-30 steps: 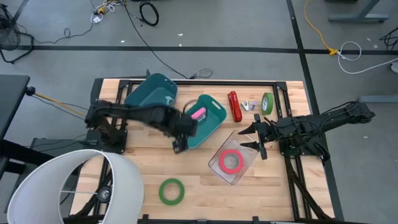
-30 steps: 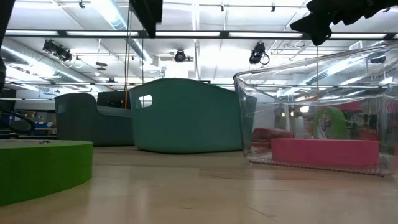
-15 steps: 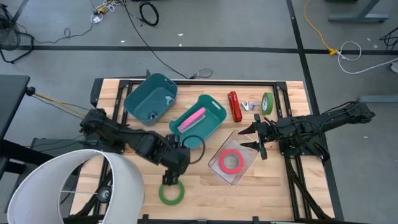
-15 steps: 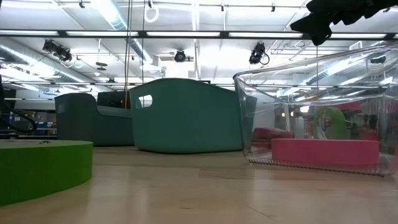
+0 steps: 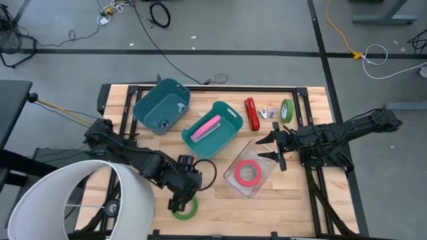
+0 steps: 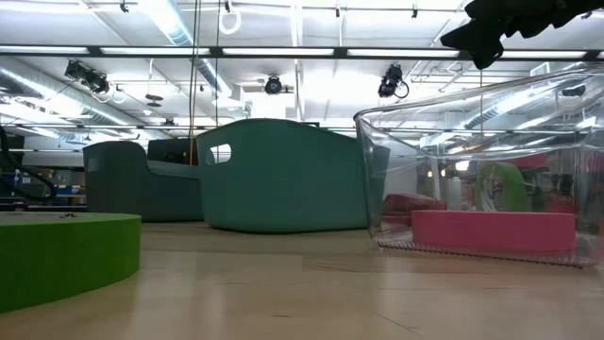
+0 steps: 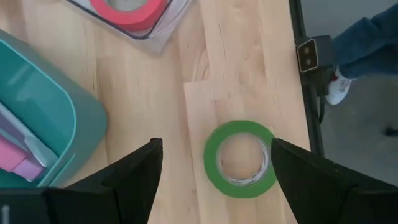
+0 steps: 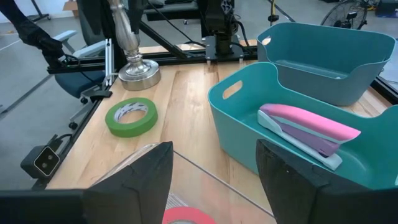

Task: Pick and place Stapler, Stapler remover, tape
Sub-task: Put the bottom left green tape into the transparent bin

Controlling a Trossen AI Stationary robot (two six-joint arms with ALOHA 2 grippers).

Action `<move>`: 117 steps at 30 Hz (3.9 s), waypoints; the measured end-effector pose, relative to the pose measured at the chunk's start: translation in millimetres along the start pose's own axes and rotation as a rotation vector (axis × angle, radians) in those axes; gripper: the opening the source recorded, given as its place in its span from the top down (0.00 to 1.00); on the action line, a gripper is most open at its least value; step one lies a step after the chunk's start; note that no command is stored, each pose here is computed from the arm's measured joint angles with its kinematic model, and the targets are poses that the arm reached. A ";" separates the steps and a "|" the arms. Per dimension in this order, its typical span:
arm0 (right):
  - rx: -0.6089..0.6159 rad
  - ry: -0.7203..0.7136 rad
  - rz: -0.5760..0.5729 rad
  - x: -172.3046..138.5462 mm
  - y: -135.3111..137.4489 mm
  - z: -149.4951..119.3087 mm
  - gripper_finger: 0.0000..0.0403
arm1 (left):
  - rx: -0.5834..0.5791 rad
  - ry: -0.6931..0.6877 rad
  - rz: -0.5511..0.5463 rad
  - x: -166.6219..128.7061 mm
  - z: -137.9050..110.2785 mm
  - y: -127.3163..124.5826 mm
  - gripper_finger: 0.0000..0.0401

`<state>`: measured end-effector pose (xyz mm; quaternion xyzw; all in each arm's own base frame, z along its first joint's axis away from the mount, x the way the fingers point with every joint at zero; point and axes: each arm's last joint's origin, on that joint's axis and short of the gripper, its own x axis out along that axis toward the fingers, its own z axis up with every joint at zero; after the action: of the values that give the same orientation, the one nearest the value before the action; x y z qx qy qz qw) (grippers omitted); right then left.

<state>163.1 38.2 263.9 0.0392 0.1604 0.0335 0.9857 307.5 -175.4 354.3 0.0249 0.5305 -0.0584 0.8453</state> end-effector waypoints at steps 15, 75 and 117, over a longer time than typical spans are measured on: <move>0.026 0.007 0.000 0.0 -0.1 -0.7 0.43 | -0.001 0.213 -0.033 74.4 -2.3 -30.8 0.25; 0.032 0.013 -0.003 0.0 -0.2 -1.3 0.43 | -0.138 0.434 0.020 189.7 -84.4 -12.8 0.52; 0.012 0.011 -0.002 0.1 -0.2 -1.2 0.43 | -0.082 0.040 0.019 113.6 33.2 53.5 0.74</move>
<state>162.8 38.1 262.8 0.0448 0.1661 0.0320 0.9846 392.8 -133.9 265.6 -0.0038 0.5488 -0.0281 0.8355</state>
